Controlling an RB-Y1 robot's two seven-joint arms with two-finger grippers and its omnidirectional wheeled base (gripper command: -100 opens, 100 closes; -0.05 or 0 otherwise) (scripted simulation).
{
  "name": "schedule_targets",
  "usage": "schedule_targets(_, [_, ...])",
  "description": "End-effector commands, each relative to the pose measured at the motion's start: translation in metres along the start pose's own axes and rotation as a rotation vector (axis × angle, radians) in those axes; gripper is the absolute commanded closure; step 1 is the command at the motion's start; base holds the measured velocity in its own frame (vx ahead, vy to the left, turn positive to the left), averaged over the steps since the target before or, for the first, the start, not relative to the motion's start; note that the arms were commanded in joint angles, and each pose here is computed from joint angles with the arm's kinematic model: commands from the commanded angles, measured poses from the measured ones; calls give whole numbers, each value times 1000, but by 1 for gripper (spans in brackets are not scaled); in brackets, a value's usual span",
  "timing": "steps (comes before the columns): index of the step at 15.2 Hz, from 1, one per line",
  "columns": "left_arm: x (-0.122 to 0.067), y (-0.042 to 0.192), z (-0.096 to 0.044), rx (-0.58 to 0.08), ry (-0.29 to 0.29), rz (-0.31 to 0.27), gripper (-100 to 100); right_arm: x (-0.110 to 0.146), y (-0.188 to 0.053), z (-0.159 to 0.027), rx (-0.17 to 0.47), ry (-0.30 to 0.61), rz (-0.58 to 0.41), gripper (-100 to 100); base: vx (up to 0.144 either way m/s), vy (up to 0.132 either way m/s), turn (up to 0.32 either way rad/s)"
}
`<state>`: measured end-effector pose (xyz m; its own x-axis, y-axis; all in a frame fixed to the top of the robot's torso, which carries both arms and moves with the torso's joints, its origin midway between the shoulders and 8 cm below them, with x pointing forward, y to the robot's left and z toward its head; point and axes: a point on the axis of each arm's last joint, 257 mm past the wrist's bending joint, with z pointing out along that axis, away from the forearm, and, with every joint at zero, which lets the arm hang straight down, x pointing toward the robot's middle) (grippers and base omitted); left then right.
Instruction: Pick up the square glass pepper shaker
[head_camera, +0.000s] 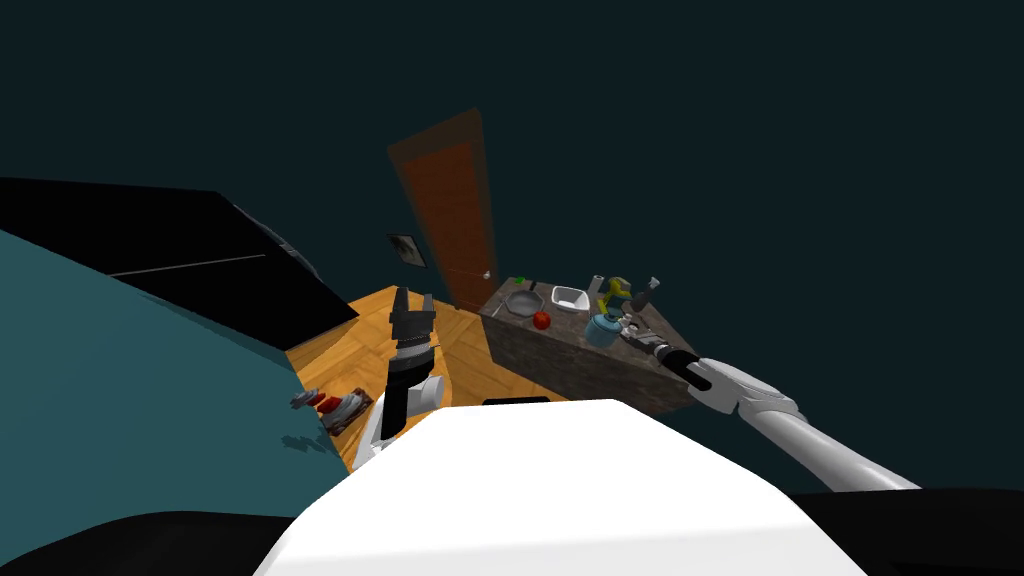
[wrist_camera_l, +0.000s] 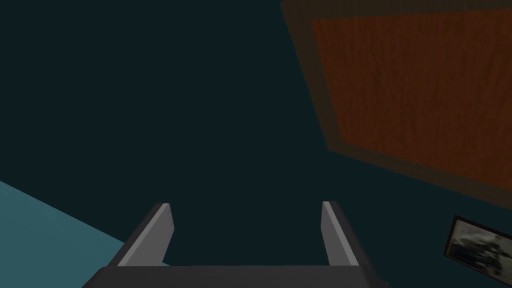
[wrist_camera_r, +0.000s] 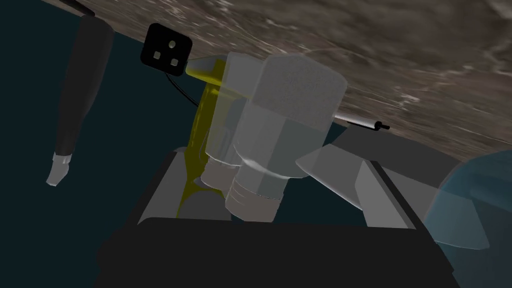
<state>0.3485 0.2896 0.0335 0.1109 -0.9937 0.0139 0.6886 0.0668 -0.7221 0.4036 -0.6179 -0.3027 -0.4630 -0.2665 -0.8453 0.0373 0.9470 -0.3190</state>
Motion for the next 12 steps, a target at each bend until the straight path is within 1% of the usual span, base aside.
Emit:
schedule_targets(1, [0,0,0,0,0,0,0,-8,-3,6,-9,-22,-14,-100,84,30,-200])
schedule_targets(3, [0,0,0,0,0,0,0,-7,0,6,-20,-22,-21,-100,84,33,-117])
schedule_targets(6, [0,0,0,0,0,0,0,-15,-2,15,-35,-46,-37,-100,75,37,-155])
schedule_targets(7, [0,0,0,0,0,0,0,-14,1,14,-50,-44,-47,-100,74,50,-171])
schedule_targets(8, [0,0,0,0,0,0,0,-18,-1,19,-49,-55,-45,-100,101,48,-197])
schedule_targets(9, [0,0,0,0,0,0,0,-16,3,18,-66,-52,-57,-100,103,49,-151])
schedule_targets(12, [0,0,0,0,0,0,0,-17,6,22,-87,-57,-66,-100,63,36,-104])
